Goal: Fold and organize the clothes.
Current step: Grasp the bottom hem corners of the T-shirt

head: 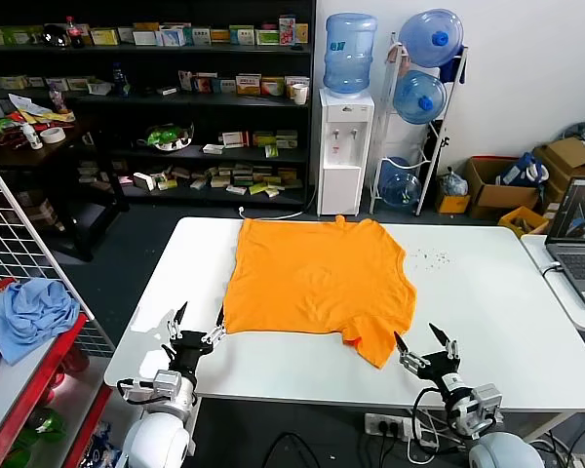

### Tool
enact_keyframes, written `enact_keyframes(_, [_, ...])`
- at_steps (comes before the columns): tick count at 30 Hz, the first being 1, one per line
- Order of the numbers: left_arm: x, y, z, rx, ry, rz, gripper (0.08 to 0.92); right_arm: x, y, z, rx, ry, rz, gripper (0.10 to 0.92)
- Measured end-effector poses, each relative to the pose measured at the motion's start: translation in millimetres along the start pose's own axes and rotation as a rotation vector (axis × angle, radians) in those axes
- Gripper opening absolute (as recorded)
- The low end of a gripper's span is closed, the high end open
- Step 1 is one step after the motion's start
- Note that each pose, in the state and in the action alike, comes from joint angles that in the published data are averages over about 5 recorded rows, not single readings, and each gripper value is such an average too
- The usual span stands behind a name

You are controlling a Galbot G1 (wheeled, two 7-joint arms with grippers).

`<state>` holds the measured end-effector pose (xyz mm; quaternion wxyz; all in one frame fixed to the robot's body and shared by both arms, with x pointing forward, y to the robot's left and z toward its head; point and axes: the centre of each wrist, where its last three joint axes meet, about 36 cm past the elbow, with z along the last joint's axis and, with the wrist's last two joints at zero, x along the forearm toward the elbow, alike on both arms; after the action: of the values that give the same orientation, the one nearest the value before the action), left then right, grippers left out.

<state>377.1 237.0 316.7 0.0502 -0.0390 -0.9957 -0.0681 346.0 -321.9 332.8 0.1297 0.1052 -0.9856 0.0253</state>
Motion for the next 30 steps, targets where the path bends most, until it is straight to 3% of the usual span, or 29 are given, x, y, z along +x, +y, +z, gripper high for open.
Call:
enact_keyframes(5, [-3,0,0,-0.011,0.031,0.02,0.823,-7,3,0,-0.008,0.03,0.005,0.823])
enact_keyframes(19, [-12,-11,6,-0.012,0.187,0.085,0.823,-42,17,3,-0.032,0.131,-0.01,0.823])
enact_keyframes(30, [-22,-12,11,0.021,0.247,0.081,0.823,-60,23,10,-0.019,0.167,-0.024,0.823])
